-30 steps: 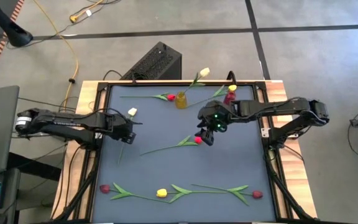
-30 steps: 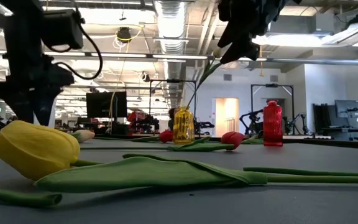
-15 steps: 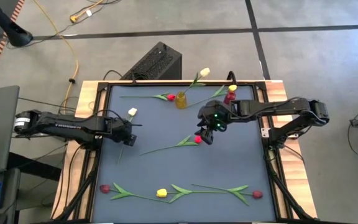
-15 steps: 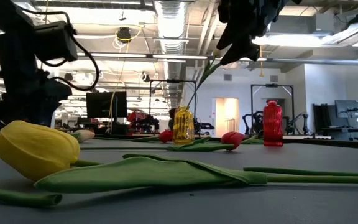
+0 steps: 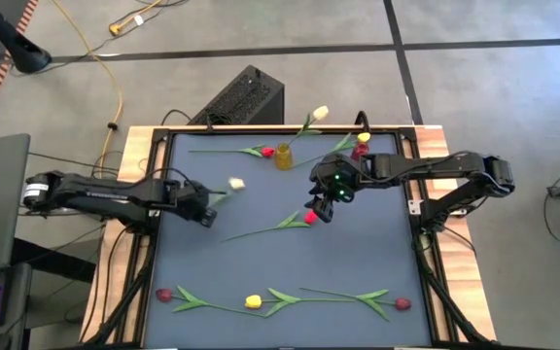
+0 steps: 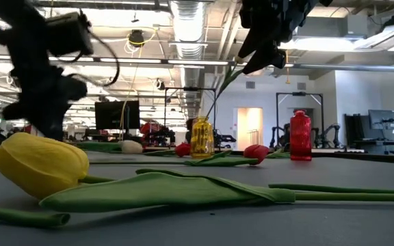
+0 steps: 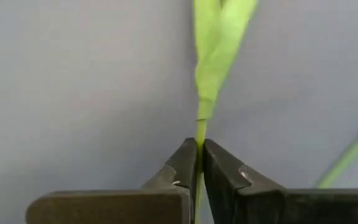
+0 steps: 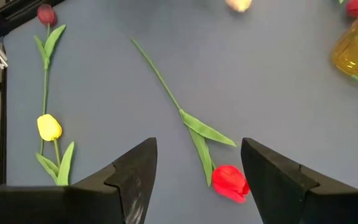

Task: Sort flowers into vase by color
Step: Put the white flower into the yellow vase

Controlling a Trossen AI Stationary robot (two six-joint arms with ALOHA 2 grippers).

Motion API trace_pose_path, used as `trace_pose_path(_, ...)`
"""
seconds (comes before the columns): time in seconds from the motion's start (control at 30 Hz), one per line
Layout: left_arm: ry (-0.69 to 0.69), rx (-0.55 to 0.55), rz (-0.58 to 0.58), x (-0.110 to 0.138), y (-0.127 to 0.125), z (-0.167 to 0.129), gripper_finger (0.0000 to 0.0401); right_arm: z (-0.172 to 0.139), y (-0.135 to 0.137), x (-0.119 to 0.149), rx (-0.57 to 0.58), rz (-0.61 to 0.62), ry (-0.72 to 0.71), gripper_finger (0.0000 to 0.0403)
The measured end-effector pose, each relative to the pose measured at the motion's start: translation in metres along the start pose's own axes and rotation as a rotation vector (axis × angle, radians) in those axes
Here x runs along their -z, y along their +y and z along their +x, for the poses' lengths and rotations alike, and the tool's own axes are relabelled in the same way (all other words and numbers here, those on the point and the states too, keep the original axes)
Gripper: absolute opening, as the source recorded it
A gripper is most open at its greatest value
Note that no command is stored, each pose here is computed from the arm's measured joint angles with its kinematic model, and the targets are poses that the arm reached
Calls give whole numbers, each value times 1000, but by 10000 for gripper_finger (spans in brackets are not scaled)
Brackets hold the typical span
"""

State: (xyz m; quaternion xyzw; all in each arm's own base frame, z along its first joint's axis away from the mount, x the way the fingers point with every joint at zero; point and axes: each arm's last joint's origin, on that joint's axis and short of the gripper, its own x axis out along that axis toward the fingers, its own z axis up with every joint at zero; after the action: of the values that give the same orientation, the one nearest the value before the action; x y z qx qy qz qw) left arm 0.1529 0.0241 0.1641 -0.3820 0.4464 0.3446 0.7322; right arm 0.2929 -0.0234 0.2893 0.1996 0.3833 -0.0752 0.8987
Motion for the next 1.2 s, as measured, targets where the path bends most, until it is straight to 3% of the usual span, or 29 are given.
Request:
trace_pose_path(0.13,-163,147,81,-23,-25,-28,2,0,0,0,-3,2,1,260)
trace_pose_path(0.33,-511,331,217,-65,-56,-76,1,0,2,1,-6,59,3,260)
trace_pose_path(0.6,-895,553,343,-109,-62,-113,0,1,16,13,-18,123,76,260)
trace_pose_path(0.93,-893,775,310,-164,-44,-87,0,-1,45,37,38,182,159,260)
trace_pose_path(1.2,-919,873,332,-181,-51,-62,0,-2,57,48,77,241,168,260)
